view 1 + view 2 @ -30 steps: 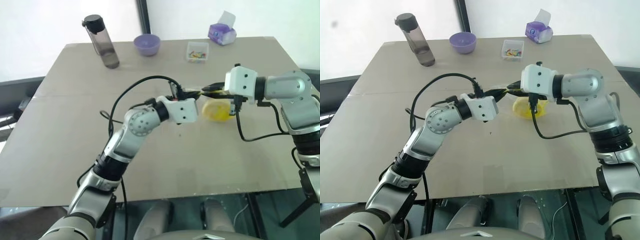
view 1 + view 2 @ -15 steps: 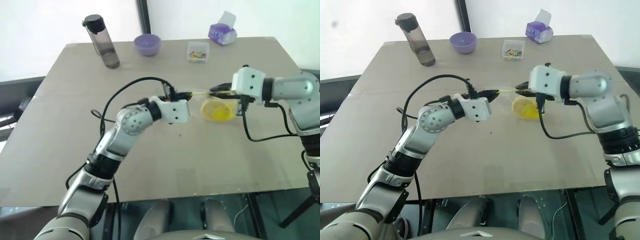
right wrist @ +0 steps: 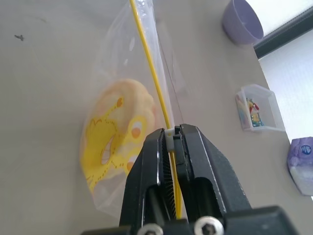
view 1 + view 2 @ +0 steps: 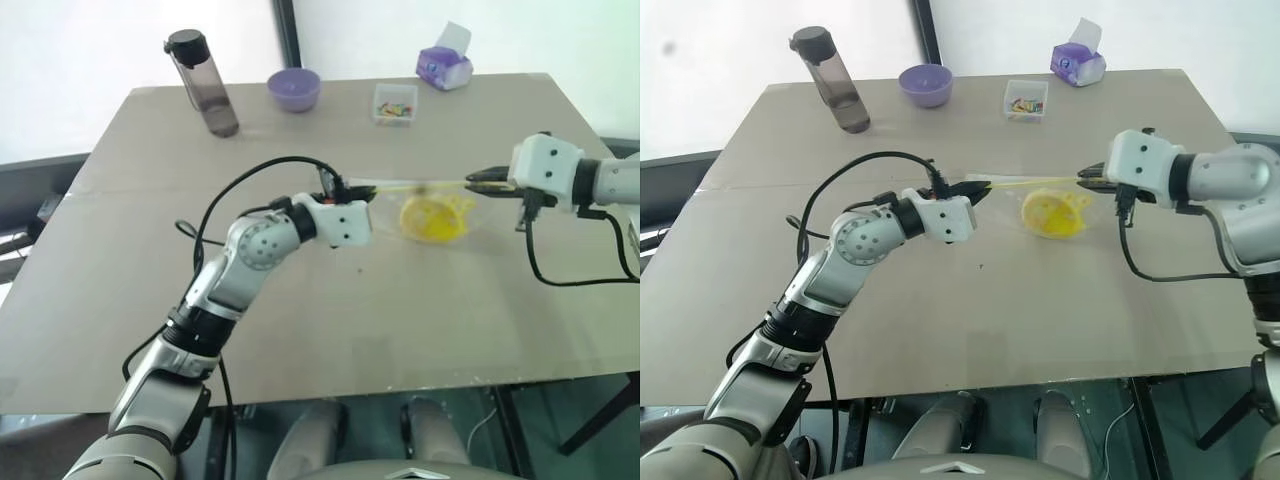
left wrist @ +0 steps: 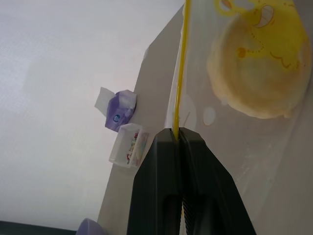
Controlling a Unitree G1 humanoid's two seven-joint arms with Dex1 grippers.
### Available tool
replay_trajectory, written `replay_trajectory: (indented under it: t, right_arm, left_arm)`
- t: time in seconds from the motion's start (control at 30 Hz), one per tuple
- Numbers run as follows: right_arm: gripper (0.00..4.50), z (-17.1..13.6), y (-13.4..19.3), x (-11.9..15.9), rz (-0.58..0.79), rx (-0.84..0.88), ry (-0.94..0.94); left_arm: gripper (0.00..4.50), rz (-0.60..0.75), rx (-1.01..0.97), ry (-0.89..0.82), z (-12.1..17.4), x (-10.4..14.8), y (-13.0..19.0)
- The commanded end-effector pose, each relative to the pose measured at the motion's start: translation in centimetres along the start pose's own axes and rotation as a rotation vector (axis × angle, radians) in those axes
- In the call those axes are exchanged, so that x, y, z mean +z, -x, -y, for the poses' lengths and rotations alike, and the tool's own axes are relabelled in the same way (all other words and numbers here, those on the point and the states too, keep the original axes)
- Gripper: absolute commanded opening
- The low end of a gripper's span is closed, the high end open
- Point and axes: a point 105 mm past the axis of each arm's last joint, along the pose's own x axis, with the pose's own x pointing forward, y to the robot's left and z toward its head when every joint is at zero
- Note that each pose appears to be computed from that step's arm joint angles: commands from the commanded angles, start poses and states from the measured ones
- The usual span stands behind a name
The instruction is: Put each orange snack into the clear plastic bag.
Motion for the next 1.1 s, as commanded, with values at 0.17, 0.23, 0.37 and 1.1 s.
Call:
replay_trajectory:
  t: [0.17, 0.23, 0.37, 1.1]
  right_arm:
    - [0.22, 1.5, 2.8, -1.8, -0.101, -0.084, -0.027]
    - [0.22, 1.6, 2.8, -1.8, -0.102, -0.087, -0.027]
    - [0.22, 3.9, 1.2, -1.5, -0.091, -0.215, 0.032]
    - [0.82, -4.4, -1.8, -3.2, -0.036, -0.094, -0.187]
  left_arm:
    - [0.00, -0.046, 0.069, 0.000, -1.9, -1.4, 1.2]
    - [0.00, -0.049, 0.071, 0.003, -1.9, -1.5, 1.2]
    - [0.00, -0.059, 0.119, 0.116, -2.4, -2.6, 0.2]
    - [0.00, -0.054, -0.062, 0.557, 4.6, -1.0, 2.3]
